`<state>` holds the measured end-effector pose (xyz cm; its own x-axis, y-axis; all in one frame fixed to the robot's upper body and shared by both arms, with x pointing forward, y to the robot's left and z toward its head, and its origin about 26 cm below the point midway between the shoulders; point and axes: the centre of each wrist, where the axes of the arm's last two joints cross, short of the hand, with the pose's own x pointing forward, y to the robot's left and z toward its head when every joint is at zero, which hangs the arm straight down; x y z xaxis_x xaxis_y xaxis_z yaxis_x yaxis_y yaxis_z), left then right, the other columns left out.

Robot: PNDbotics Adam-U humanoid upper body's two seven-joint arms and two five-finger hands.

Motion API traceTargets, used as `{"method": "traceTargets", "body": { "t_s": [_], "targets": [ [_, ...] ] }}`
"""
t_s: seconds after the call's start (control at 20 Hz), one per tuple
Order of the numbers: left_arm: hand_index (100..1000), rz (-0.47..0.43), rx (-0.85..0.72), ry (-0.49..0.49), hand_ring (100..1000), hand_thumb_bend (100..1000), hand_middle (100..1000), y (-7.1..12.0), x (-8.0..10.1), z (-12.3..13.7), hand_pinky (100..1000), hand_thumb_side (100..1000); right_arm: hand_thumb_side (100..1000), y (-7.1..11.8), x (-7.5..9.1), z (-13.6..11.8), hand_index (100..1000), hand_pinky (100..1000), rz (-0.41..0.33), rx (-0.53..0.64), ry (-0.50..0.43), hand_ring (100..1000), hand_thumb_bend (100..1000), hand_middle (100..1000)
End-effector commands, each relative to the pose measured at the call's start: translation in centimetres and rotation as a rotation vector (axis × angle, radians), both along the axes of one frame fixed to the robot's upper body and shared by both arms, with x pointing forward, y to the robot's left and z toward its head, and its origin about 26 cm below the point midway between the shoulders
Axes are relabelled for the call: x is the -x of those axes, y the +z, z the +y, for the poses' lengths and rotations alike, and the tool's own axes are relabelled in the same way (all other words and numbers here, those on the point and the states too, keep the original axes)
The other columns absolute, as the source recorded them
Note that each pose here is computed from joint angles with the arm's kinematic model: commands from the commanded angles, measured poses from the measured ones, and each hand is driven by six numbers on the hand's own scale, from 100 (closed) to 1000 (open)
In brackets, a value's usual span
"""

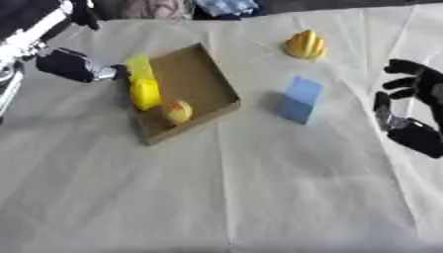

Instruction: Pick up objects on the table and place them in the box.

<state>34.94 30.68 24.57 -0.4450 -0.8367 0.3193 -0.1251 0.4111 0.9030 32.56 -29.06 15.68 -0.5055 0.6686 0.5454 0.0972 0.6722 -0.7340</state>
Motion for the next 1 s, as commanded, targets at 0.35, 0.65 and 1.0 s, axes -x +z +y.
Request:
{"method": "traceTargets", "body": {
  "t_s": [0.35, 0.65, 1.0],
  "targets": [
    [738, -0.083, 0.370, 0.043, 598, 695, 629, -2.7, 3.0, 0.4, 685, 341, 336, 8.7, -4.1, -4.0, 928, 712, -0.046, 0.223, 0.002, 751, 100, 837],
    [723, -0.018, 0.557, 0.063, 580, 691, 612, -6.5, 3.6, -0.6, 671, 340, 367, 11.0, -10.0, -6.8, 943, 734, 0.105, 0.315, -0.075, 777, 184, 881],
    [722, 0.070, 0.744, 0.021, 579, 688, 611, -10.3, 3.9, -3.5, 670, 342, 385, 9.0, -15.3, -8.1, 943, 744, 0.301, 0.332, -0.259, 787, 232, 893]
  ]
}}
